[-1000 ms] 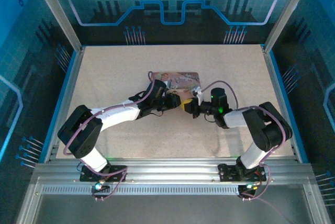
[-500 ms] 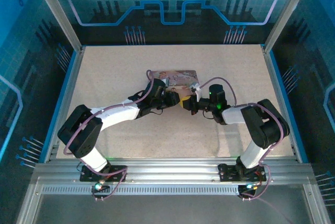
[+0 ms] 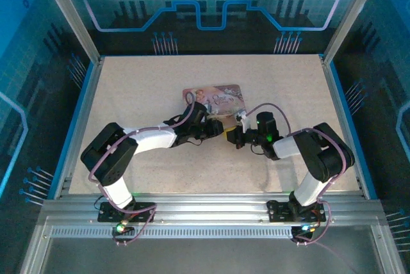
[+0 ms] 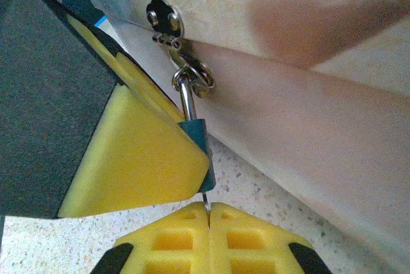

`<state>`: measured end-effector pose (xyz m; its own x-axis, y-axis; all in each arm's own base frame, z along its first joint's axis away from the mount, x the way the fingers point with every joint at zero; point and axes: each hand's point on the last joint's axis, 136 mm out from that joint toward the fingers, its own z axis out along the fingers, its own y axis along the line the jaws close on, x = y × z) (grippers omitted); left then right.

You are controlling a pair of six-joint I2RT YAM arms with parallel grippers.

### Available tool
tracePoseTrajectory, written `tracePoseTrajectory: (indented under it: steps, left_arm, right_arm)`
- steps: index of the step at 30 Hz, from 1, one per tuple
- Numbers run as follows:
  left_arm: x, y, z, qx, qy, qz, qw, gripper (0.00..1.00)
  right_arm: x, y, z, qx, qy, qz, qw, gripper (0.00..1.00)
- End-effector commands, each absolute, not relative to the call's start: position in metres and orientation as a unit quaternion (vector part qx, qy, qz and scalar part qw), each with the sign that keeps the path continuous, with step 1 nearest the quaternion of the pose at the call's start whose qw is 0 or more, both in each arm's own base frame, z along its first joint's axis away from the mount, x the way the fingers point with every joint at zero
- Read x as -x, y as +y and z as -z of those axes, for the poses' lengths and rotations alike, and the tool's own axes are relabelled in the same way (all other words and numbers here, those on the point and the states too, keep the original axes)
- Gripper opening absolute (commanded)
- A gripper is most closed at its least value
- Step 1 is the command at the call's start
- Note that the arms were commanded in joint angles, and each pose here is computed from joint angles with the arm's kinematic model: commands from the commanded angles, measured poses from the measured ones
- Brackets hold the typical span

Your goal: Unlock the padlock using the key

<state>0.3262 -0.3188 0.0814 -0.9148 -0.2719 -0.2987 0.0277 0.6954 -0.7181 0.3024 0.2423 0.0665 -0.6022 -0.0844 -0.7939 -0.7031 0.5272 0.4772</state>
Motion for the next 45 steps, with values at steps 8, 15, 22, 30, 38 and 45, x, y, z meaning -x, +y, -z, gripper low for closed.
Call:
tracePoseTrajectory:
  steps: [8,15,22,30,38,45]
  left_arm:
    - [-0.320,-0.325,-0.089,0.055,0.890,0.407,0.197,0.46]
    - [-0.317,-0.313,-0.101,0.064,0.886,0.409,0.211,0.64]
    - [-0.307,-0.293,-0.110,0.105,0.868,0.431,0.224,0.70]
    - [-0.296,-0.276,-0.103,0.166,0.840,0.459,0.237,0.67]
    - [-0.287,-0.269,-0.098,0.199,0.833,0.464,0.227,0.66]
    - [-0.279,-0.261,-0.086,0.230,0.836,0.448,0.217,0.67]
  right_arm:
    - [-0.287,0.240,-0.053,0.211,0.820,-0.415,0.333,0.00]
    - [-0.275,0.241,-0.050,0.208,0.834,-0.413,0.301,0.00]
    - [-0.267,0.249,-0.055,0.179,0.842,-0.426,0.277,0.00]
    - [-0.252,0.260,-0.068,0.129,0.854,-0.437,0.249,0.00]
    - [-0.243,0.263,-0.073,0.093,0.867,-0.437,0.219,0.00]
    - [-0.237,0.272,-0.069,0.098,0.871,-0.434,0.208,0.00]
